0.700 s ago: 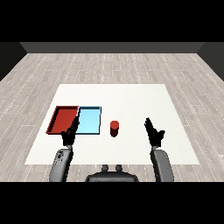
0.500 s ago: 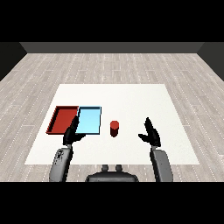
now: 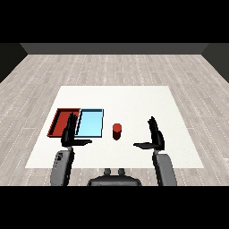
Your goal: Pick the red can and put it in the red box
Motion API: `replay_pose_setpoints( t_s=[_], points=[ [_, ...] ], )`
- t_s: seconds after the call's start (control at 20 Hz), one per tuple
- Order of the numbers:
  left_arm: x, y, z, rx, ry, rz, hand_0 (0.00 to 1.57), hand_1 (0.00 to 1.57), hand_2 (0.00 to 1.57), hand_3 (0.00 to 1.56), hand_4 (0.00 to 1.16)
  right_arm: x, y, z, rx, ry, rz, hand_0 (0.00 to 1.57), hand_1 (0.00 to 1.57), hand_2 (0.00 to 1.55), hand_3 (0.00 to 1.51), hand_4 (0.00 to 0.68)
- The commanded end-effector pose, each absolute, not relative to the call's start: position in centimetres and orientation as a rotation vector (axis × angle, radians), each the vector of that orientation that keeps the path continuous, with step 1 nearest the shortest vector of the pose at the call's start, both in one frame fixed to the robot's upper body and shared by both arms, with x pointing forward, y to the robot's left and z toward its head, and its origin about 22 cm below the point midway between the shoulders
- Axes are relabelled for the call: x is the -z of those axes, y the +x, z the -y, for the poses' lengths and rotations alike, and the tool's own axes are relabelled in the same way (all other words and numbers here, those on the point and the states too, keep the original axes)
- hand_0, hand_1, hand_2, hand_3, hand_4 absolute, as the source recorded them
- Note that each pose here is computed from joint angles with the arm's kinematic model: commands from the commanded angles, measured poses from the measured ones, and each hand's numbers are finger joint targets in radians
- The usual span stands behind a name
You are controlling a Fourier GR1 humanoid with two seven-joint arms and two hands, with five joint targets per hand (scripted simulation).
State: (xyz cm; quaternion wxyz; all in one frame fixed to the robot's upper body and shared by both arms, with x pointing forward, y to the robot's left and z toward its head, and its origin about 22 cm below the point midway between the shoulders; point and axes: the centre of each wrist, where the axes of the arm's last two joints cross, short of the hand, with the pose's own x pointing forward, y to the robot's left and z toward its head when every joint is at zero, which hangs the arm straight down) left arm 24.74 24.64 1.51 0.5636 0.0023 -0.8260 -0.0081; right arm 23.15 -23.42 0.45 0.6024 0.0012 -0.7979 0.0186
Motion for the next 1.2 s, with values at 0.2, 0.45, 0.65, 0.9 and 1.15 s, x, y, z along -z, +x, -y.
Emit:
replay_pose_setpoints(
  t_s=[0.2, 0.45, 0.65, 0.9, 1.15],
  points=[
    [-1.6, 24.4, -23.9, 0.023, 0.006, 2.024, 0.0, 0.0, 0.0, 0.0, 0.0, -1.0, 23.5, 21.8, -0.042, 0.026, 1.928, 0.0, 0.0, 0.0, 0.0, 0.0],
    [-1.8, 24.6, -23.8, -0.022, -0.014, 2.014, 0.0, 0.0, 0.0, 0.0, 0.0, -0.5, 23.9, 22.3, -0.033, 0.047, 1.888, 0.0, 0.0, 0.0, 0.0, 0.0],
    [-0.7, 25.2, -24.7, -0.028, -0.044, 2.021, 0.0, 0.0, 0.0, 0.0, 0.0, 0.9, 23.7, 21.7, -0.061, 0.04, 1.87, 0.0, 0.0, 0.0, 0.0, 0.0],
    [-1.7, 25.3, -25.8, -0.006, -0.038, 2.027, 0.0, 0.0, 0.0, 0.0, 0.0, 0.0, 24.9, 19.6, -0.029, 0.103, 1.841, 0.0, 0.0, 0.0, 0.0, 0.0],
    [-1.8, 24.2, -25.3, -0.033, -0.051, 2.046, 0.0, 0.0, 0.0, 0.0, 0.0, 1.0, 26.0, 19.1, -0.006, 0.16, 1.784, 0.0, 0.0, 0.0, 0.0, 0.0]
  ],
)
